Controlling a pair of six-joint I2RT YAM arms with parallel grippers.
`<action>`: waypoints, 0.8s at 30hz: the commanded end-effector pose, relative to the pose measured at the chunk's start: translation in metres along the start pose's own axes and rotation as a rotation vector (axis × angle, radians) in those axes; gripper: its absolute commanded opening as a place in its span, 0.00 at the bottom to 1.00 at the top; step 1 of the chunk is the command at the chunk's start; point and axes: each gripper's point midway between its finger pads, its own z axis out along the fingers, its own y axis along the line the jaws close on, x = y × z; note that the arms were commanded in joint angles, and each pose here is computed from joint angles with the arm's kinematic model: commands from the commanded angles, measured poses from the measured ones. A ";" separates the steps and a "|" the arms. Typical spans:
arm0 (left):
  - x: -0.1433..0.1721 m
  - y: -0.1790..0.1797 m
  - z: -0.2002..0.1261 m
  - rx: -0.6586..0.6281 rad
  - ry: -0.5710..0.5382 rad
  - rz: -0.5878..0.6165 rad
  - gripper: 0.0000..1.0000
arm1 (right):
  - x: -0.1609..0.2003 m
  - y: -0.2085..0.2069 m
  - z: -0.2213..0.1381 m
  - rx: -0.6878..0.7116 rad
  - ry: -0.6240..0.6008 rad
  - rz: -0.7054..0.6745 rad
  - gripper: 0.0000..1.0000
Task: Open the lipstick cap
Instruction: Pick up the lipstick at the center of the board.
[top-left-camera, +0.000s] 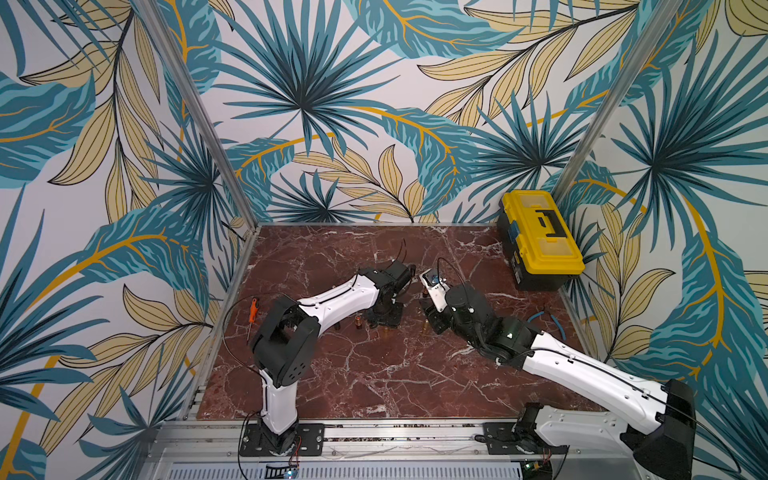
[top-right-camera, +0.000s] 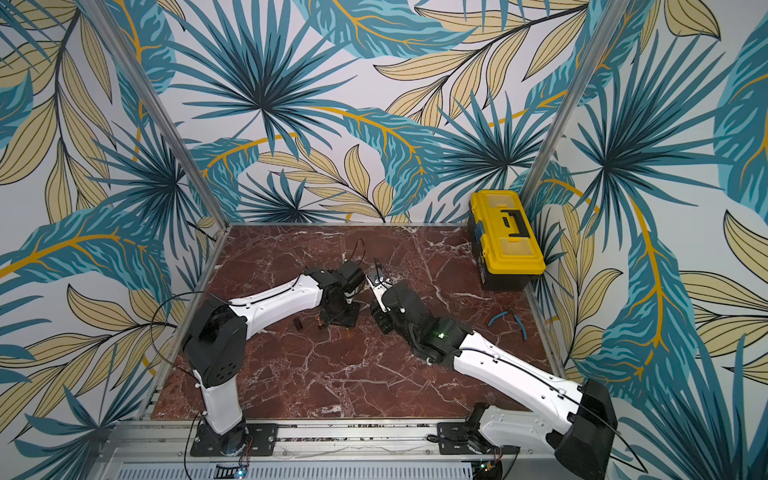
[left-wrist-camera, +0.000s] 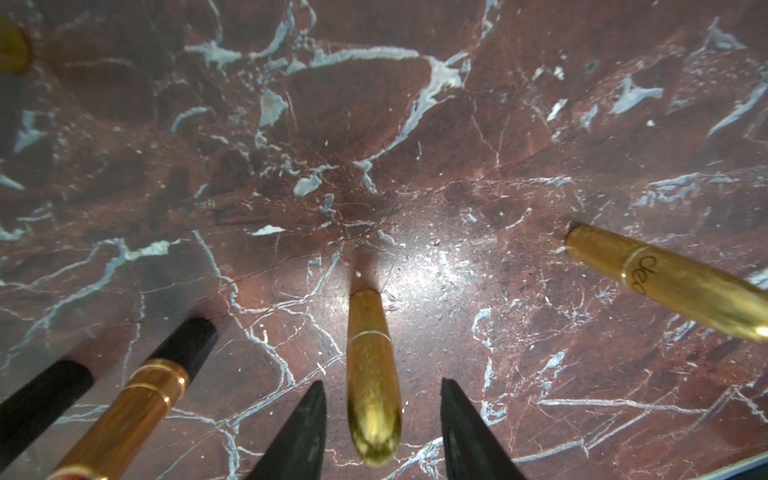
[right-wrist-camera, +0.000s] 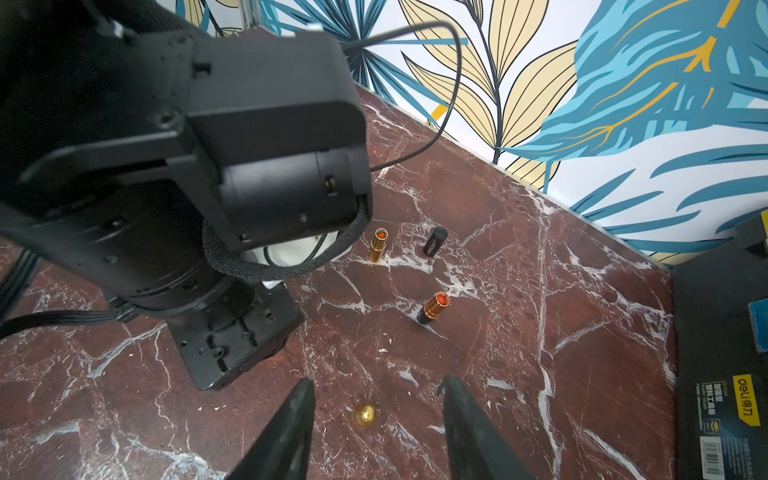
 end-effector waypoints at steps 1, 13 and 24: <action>0.007 0.003 0.008 -0.016 0.030 0.000 0.45 | 0.003 0.001 0.005 0.000 0.001 0.013 0.51; 0.006 0.005 0.011 -0.031 0.030 0.001 0.34 | 0.003 0.003 0.006 -0.008 0.000 0.015 0.51; 0.005 0.007 0.011 -0.040 0.028 0.008 0.23 | 0.003 0.004 0.005 -0.013 0.000 0.010 0.51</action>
